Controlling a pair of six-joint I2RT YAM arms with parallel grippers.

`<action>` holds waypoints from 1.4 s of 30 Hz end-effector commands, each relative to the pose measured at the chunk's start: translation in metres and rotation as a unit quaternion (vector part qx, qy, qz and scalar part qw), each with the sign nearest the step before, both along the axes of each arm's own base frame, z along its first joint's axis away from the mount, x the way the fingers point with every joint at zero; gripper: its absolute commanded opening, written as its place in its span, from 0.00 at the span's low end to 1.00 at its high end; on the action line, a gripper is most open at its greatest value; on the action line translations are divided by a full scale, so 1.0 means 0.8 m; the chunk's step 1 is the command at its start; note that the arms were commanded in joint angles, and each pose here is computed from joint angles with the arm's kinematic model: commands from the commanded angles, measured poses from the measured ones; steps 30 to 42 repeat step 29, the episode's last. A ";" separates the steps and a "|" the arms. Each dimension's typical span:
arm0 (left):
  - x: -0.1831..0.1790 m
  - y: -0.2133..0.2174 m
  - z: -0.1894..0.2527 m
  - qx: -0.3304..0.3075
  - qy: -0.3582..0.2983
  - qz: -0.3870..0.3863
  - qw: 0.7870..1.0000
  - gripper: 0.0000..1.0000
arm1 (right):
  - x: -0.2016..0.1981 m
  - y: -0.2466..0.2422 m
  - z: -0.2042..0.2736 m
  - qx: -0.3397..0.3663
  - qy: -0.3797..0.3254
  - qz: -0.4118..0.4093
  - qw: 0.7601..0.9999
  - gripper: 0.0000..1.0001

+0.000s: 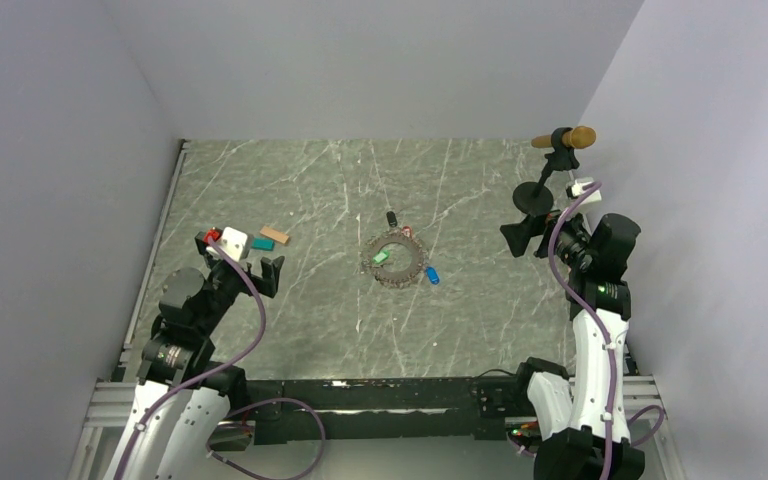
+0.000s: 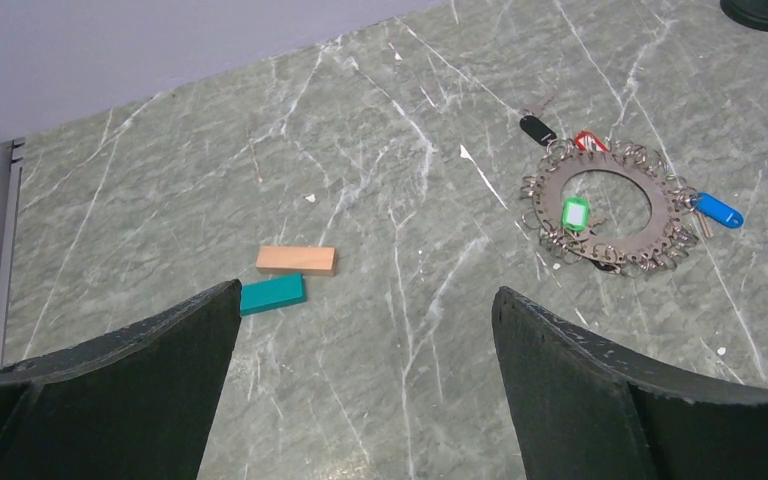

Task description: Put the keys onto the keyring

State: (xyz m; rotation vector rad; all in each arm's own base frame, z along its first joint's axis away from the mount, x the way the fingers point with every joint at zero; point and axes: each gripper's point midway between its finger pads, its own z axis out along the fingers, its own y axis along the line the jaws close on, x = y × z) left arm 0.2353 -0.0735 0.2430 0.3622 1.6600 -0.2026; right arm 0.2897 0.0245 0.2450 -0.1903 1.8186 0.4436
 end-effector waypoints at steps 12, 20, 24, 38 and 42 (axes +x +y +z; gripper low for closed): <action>0.003 0.000 0.014 0.007 -0.025 -0.002 1.000 0.99 | 0.004 -0.007 0.013 -0.011 -0.011 -0.008 1.000 1.00; 0.003 -0.001 0.014 0.007 -0.025 -0.004 1.000 0.99 | 0.006 -0.010 0.011 -0.010 -0.008 -0.016 1.000 1.00; 0.003 -0.001 0.014 0.007 -0.026 -0.004 1.000 0.99 | 0.006 -0.011 0.011 -0.008 -0.008 -0.019 1.000 1.00; 0.003 -0.001 0.014 0.007 -0.026 -0.004 1.000 1.00 | 0.006 -0.011 0.011 -0.009 -0.009 -0.021 1.000 1.00; 0.003 -0.001 0.014 0.007 -0.026 -0.004 1.000 1.00 | 0.006 -0.011 0.011 -0.009 -0.009 -0.021 1.000 1.00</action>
